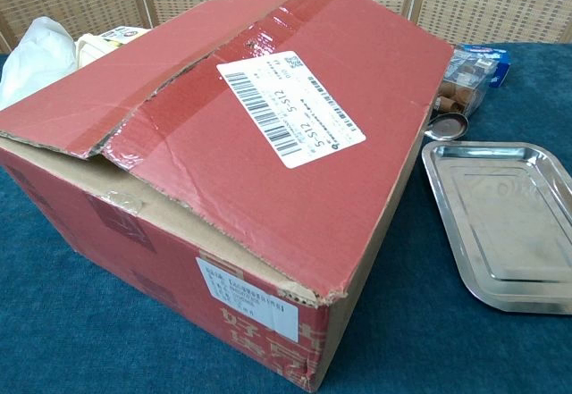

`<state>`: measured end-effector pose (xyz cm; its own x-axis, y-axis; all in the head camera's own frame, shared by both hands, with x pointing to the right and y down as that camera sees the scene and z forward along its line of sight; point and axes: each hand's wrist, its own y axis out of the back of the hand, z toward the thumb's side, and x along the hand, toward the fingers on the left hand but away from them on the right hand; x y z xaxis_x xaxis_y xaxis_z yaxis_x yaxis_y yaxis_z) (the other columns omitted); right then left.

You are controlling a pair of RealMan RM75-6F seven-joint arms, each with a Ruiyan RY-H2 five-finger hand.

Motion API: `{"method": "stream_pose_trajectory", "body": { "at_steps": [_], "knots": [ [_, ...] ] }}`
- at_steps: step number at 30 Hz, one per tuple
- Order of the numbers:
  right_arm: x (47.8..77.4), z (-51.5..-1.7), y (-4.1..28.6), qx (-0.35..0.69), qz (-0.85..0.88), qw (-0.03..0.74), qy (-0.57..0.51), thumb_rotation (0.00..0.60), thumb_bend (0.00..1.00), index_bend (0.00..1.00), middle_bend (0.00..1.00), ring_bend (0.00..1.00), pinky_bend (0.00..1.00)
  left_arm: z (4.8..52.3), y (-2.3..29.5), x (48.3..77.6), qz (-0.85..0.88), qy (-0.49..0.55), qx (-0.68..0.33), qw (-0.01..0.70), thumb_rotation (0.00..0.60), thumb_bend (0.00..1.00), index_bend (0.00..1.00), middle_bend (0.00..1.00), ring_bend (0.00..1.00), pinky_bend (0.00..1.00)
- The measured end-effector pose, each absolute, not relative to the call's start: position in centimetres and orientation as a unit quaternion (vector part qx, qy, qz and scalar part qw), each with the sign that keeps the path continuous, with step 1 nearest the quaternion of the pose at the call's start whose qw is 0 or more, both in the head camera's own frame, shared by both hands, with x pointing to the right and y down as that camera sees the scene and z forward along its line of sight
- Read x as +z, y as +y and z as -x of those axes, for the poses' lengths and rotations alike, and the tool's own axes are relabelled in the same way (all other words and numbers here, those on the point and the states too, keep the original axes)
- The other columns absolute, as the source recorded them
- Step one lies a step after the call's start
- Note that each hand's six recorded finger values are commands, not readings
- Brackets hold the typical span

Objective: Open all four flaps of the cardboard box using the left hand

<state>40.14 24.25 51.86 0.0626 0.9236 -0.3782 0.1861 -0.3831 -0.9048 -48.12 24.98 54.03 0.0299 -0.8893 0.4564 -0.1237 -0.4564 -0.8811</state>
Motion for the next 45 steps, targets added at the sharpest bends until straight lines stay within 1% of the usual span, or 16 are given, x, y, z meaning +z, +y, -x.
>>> {"method": "stream_pose_trajectory", "body": {
  "at_steps": [10, 16, 32, 37, 45],
  "knots": [
    [51.6, -40.1, 24.2, 0.528, 0.64, 0.347, -0.437, 0.6, 0.0, 0.0, 0.0, 0.0, 0.21, 47.9, 25.0, 54.0, 0.638, 0.399, -0.568, 0.335, 0.6, 0.14, 0.0, 0.0, 0.0, 0.0],
    [51.5, -40.3, 24.2, 0.528, 0.638, 0.347, -0.44, 0.6, 0.0, 0.0, 0.0, 0.0, 0.21, 46.0, 24.7, 53.9, 0.663, 0.395, -0.54, 0.336, 0.6, 0.14, 0.0, 0.0, 0.0, 0.0],
    [51.5, -40.2, 24.2, 0.529, 0.637, 0.349, -0.439, 0.6, 0.0, 0.0, 0.0, 0.0, 0.21, 37.4, 22.2, 53.4, 0.737, 0.352, -0.437, 0.377, 0.6, 0.12, 0.0, 0.0, 0.0, 0.0],
    [51.4, -40.2, 24.2, 0.528, 0.637, 0.349, -0.44, 0.6, 0.0, 0.0, 0.0, 0.0, 0.21, 35.1, 22.2, 53.3, 0.749, 0.355, -0.408, 0.384, 0.6, 0.12, 0.0, 0.0, 0.0, 0.0],
    [51.3, -40.3, 24.2, 0.524, 0.64, 0.345, -0.443, 0.6, 0.0, 0.0, 0.0, 0.0, 0.21, 29.8, 23.0, 53.4, 0.775, 0.368, -0.351, 0.376, 0.6, 0.12, 0.0, 0.0, 0.0, 0.0]
  ]
}}
